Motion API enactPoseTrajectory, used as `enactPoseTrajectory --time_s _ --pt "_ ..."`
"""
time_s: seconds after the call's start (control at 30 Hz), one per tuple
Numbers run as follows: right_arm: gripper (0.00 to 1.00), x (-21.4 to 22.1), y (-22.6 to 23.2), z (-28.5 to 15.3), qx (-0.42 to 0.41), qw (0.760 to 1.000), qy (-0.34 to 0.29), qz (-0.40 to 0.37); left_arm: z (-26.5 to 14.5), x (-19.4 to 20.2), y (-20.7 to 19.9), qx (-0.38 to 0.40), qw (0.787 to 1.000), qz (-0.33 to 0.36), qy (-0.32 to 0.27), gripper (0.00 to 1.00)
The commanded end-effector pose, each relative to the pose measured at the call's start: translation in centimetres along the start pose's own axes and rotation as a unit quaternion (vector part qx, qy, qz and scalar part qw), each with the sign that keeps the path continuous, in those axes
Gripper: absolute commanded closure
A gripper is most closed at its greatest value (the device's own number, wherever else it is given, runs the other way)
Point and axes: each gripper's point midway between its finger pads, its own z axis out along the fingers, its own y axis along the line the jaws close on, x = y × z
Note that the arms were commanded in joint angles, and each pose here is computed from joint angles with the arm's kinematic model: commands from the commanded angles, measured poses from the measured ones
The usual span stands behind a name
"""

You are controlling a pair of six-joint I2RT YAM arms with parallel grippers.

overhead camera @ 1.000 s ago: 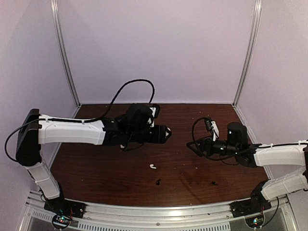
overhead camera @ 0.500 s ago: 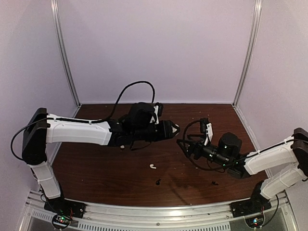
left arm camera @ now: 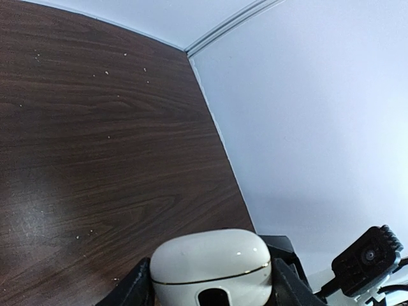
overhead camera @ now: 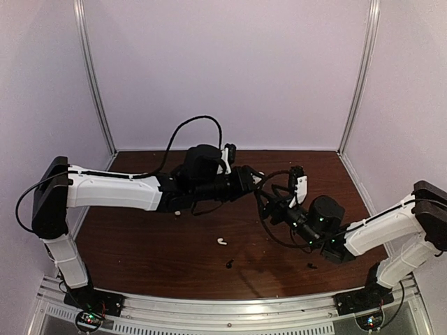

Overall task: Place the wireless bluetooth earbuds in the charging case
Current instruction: Pass from the left arm to the right

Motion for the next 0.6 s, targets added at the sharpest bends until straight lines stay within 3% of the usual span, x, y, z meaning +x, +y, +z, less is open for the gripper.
enactPoseTrajectory --time_s 0.0,0.27,0.57 --pt "0.29 -1.8 -0.6 0.7 0.042 0.998 -0.037 0.001 0.0 -1.2 -1.4 0.032 0.999 -0.005 -0.02 0.49" --pt "0.33 -1.8 -0.5 1.5 0.055 0.997 -0.045 -0.008 0.0 -1.1 -1.5 0.043 0.999 -0.016 -0.022 0.48" --pt "0.47 -2.2 -0.3 2.4 0.075 0.995 -0.064 -0.031 0.3 -0.8 -1.8 0.05 0.998 -0.022 -0.02 0.48"
